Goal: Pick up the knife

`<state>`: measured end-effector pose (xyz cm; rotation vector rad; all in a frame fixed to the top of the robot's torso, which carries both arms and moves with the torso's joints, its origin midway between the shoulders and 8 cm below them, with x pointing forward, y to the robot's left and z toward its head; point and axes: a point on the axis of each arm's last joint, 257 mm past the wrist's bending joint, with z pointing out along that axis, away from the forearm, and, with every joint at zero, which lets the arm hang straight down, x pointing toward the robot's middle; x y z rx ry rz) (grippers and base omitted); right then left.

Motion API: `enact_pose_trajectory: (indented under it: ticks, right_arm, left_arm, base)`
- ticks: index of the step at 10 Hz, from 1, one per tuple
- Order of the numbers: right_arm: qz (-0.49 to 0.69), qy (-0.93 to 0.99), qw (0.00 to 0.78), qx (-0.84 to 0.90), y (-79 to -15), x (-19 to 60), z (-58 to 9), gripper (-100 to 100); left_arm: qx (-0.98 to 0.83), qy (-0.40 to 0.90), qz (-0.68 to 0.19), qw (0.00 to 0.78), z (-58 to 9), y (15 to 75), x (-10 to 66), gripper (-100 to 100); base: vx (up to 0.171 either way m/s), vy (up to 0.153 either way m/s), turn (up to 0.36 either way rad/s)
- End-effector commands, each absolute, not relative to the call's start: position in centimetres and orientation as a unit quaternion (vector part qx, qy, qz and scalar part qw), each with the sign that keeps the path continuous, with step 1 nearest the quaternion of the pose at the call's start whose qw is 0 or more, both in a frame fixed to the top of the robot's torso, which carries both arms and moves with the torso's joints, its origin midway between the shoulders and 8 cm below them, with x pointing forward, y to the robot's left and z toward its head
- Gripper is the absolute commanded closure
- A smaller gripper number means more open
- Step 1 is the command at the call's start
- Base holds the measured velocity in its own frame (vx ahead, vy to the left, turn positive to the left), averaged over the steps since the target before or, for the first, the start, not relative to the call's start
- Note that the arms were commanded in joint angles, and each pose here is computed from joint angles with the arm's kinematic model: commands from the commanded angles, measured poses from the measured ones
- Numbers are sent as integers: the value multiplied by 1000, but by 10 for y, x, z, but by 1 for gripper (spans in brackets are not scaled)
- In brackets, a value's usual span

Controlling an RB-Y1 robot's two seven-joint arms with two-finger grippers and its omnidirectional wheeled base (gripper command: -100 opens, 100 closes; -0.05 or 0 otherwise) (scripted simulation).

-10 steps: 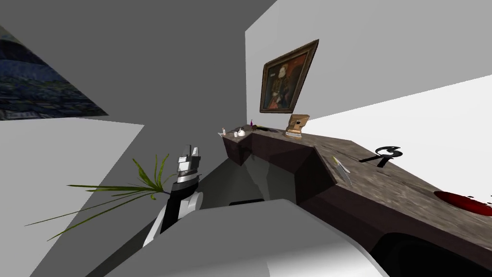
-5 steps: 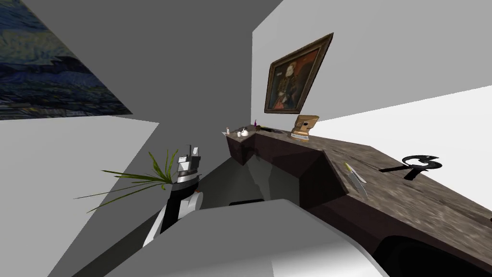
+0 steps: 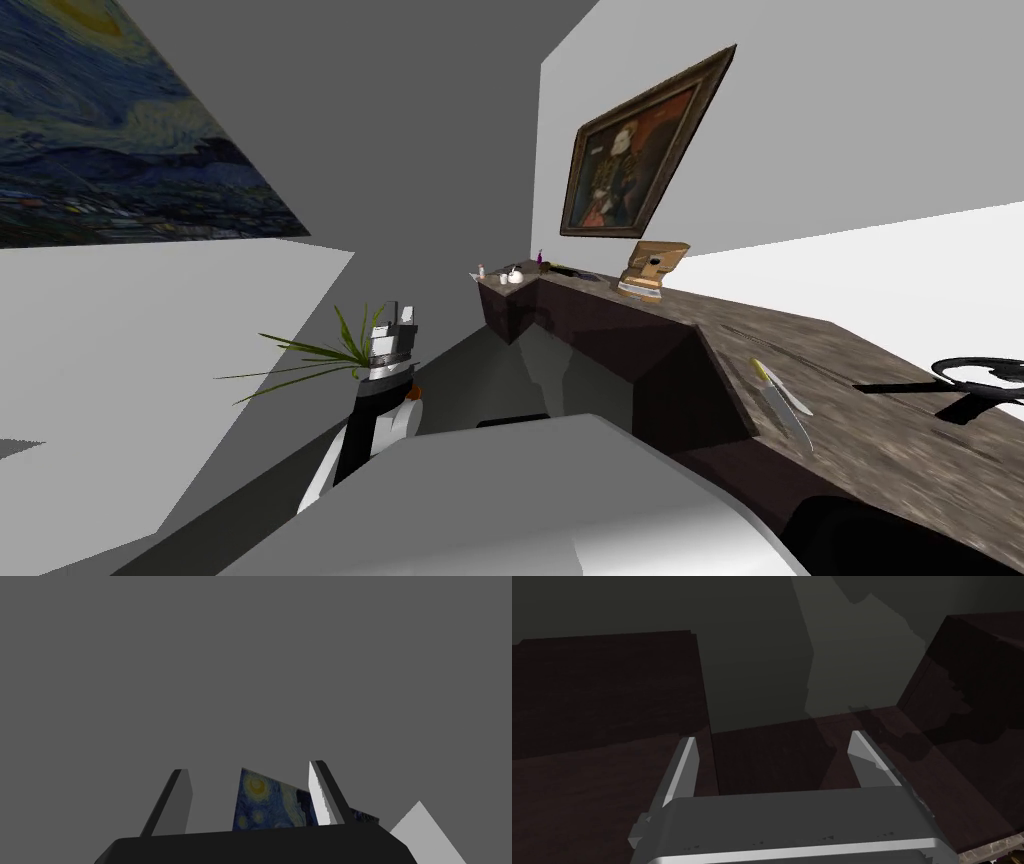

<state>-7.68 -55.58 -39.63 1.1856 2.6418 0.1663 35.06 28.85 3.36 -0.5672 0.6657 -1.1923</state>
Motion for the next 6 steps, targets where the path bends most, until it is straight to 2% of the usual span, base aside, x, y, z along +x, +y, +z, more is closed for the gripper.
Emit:
enact_pose_trajectory:
  ticks: [1, 6]
  right_arm:
    - [39, 906, 113, 405, -574, -82, -389, -100]
    - [-40, 904, 93, 415, -643, -98, -359, -100]
  left_arm:
    - [-258, 303, -543, 739, 34, 288, 351, 0]
    - [-258, 303, -543, 739, 34, 289, 351, 0]
  base:
    - [6, -81, 113]
    - [20, -127, 150]
